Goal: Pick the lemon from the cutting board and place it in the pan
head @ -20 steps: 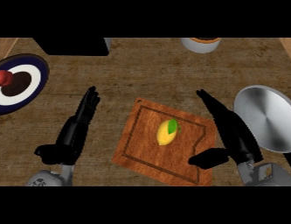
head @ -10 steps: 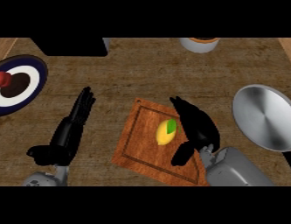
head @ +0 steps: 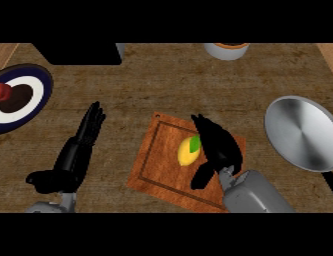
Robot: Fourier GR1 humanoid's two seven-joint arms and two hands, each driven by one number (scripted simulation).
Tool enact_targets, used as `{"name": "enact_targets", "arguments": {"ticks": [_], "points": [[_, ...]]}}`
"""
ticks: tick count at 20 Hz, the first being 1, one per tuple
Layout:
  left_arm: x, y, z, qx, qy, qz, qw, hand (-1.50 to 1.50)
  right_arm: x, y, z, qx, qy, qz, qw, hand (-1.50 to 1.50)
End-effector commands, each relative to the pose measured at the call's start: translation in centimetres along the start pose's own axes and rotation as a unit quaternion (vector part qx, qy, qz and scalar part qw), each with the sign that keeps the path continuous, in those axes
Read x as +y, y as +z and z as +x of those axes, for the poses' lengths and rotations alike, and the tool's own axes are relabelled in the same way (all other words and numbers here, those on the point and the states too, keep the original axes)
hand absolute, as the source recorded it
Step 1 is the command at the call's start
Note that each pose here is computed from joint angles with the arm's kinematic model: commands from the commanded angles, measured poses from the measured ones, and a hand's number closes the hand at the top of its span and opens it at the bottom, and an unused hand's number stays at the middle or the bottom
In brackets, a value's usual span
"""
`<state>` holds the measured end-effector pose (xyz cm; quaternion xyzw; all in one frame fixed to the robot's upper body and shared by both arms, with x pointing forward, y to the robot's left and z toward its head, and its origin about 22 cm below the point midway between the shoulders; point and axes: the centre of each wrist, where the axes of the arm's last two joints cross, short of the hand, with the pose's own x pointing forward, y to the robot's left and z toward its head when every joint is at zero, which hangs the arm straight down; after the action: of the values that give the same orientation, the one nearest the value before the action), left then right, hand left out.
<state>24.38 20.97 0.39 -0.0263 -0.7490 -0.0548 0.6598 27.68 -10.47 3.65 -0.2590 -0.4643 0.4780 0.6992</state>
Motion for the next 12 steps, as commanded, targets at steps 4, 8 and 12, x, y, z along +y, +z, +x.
{"name": "enact_targets", "arguments": {"ticks": [4,8,12], "points": [[-1.0,1.1,0.0,-0.001,0.005,0.001,1.0,0.0,1.1,-0.3,-0.8,-0.004,-0.028,-0.018,0.999,-1.5],[0.3,0.9,1.9,0.005,0.0,-0.002,1.0,0.0,2.3,-2.7,-0.2,-0.006,-0.031,-0.011,0.999,-1.5],[-0.1,-0.5,1.4,0.001,0.005,0.0,1.0,0.0,2.1,-3.3,-1.1,0.01,-0.014,0.01,1.0,-1.5]]}}
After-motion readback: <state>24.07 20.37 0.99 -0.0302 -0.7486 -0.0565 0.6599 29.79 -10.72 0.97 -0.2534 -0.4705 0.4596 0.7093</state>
